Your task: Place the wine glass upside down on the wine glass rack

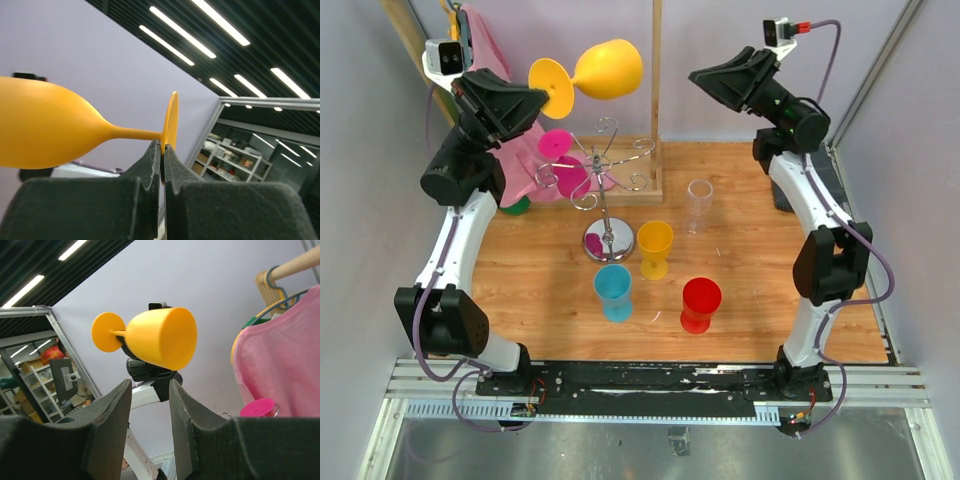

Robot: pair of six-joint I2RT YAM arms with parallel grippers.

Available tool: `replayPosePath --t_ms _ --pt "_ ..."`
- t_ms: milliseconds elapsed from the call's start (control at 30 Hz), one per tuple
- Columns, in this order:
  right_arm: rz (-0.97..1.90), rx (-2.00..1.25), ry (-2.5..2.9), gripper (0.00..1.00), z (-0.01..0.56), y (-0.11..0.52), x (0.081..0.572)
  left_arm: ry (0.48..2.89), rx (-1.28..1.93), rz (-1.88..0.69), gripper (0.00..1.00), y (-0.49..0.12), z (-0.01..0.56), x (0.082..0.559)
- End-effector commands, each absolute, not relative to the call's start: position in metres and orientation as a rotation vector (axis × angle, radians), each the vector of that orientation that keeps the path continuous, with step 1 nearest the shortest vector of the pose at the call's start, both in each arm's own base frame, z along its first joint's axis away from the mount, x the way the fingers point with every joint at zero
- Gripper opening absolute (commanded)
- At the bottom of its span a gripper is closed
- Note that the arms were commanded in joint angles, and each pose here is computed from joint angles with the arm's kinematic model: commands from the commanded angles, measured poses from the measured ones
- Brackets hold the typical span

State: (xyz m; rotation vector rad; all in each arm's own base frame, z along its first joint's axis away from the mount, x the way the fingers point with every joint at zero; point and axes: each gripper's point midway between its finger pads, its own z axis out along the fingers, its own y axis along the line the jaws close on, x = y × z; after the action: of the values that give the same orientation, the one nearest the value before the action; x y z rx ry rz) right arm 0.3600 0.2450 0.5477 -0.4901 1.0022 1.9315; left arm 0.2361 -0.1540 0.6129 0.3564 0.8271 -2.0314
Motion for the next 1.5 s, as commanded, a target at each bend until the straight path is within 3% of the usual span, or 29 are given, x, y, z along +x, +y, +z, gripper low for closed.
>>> replayPosePath --t_ms 0,367,700,1467 --pt "1.811 -0.565 0.955 0.38 0.561 0.227 0.341 0.927 0.322 -1.866 0.0 -0.15 0.607 0.254" --pt "1.72 -0.608 0.989 0.37 0.565 0.226 0.327 1.244 0.102 -1.447 0.0 -0.134 0.562 0.341" --pt "1.663 -0.634 1.005 0.36 0.566 0.225 0.314 1.383 -0.03 -1.415 0.0 -0.127 0.513 0.395" --pt "1.643 -0.612 1.032 0.35 0.559 0.225 0.313 1.636 -0.136 -1.354 0.0 -0.124 0.445 0.435"
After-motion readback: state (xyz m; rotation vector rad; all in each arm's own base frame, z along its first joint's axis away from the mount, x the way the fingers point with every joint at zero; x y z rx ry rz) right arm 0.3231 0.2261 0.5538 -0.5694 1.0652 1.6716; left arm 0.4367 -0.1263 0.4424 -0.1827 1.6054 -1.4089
